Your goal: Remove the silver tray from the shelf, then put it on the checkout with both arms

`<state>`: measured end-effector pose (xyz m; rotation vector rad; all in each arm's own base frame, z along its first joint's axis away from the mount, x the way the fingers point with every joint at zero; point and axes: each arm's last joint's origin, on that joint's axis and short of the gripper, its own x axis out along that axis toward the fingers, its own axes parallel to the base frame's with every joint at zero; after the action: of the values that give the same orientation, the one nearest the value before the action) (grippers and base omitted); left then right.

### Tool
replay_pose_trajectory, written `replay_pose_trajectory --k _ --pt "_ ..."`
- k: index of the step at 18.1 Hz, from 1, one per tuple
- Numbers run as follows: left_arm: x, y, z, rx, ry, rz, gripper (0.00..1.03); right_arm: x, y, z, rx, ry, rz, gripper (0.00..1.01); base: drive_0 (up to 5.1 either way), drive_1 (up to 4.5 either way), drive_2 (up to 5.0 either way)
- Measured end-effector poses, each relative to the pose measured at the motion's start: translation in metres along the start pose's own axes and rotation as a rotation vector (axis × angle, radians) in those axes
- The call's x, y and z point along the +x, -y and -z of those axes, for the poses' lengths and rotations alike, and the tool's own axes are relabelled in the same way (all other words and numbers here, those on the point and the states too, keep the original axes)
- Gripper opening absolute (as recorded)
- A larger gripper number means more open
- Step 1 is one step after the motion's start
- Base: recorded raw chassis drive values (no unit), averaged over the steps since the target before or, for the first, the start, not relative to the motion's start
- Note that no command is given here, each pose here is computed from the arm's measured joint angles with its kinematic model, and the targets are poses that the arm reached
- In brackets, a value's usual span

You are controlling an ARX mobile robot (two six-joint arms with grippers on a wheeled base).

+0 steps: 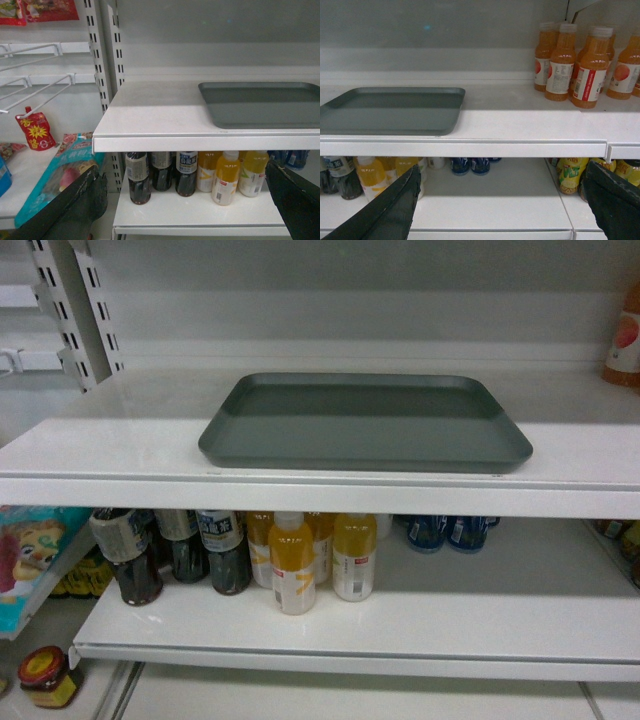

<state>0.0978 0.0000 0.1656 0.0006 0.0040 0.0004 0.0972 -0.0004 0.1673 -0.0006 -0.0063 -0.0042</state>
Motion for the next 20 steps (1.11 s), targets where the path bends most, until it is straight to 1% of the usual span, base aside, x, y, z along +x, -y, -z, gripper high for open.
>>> replay_pose_trajectory --k 15,20 --pt "0.0 0.0 0.0 0.0 0.0 0.0 0.98 0.0 0.0 0.0 0.0 0.0 0.0 0.98 0.1 4.35 -4.2" --pt "0.0 0.0 0.0001 0.0 -0.001 0.0 0.98 0.0 0.0 0.0001 0.0 -0.001 0.0 0.98 0.0 0.0 0.0"
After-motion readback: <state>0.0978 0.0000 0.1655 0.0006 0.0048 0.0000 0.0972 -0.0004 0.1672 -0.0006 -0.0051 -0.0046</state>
